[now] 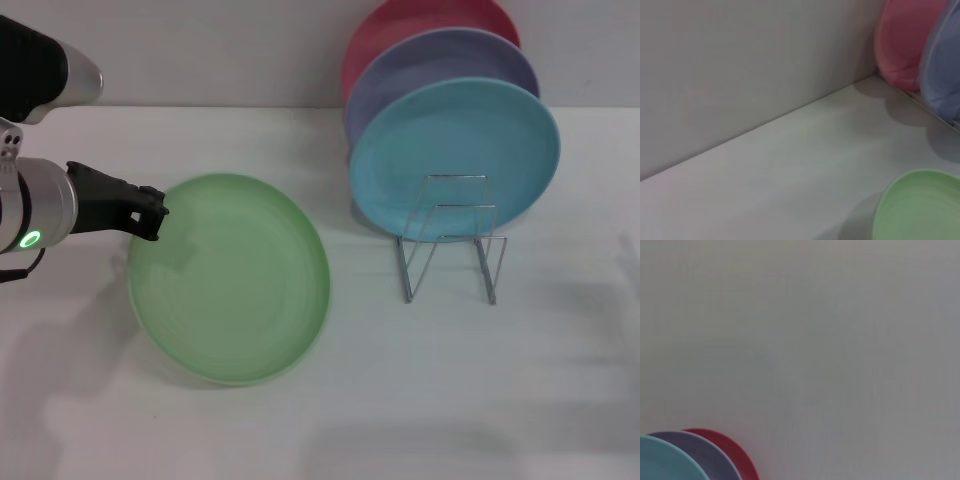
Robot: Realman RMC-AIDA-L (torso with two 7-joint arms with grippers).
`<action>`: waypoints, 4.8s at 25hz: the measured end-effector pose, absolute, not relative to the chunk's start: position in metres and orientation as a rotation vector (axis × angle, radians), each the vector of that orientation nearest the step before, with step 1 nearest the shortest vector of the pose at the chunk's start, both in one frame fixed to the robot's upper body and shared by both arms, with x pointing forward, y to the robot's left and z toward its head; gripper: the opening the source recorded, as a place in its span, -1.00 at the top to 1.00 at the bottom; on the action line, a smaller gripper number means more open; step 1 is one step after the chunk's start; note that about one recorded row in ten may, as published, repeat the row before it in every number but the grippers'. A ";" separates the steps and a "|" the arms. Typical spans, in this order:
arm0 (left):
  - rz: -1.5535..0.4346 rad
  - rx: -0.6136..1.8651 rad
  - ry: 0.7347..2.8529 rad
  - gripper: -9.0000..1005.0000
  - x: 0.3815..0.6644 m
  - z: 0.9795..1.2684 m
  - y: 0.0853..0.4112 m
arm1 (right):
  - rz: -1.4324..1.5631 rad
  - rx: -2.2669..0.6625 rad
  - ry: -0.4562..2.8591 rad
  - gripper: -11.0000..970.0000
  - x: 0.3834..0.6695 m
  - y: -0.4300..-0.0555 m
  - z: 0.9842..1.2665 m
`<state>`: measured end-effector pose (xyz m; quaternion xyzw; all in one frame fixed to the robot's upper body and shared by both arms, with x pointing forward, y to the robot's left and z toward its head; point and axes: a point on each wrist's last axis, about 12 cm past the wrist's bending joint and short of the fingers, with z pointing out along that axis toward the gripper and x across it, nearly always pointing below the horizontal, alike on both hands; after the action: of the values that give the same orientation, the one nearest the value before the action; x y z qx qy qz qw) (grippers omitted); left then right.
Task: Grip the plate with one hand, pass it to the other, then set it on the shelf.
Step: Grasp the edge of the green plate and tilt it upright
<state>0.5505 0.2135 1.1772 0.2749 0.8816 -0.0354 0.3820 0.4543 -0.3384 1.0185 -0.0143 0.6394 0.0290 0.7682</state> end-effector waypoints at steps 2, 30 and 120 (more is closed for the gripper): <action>-0.090 0.706 2.247 0.96 0.550 1.179 0.213 | 0.063 -0.030 1.388 -0.70 0.454 -0.338 1.018; -0.103 0.694 2.385 0.96 0.555 1.138 0.218 | 0.063 -0.031 1.398 -0.71 0.454 -0.338 1.017; -0.135 0.730 2.463 0.90 0.570 1.131 0.212 | 0.059 -0.029 1.400 -0.71 0.452 -0.340 1.017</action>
<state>0.5696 0.2121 1.1308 0.2725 0.9190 -0.0503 0.2806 0.4523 -0.3399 1.0168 -0.0136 0.6441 0.0270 0.7644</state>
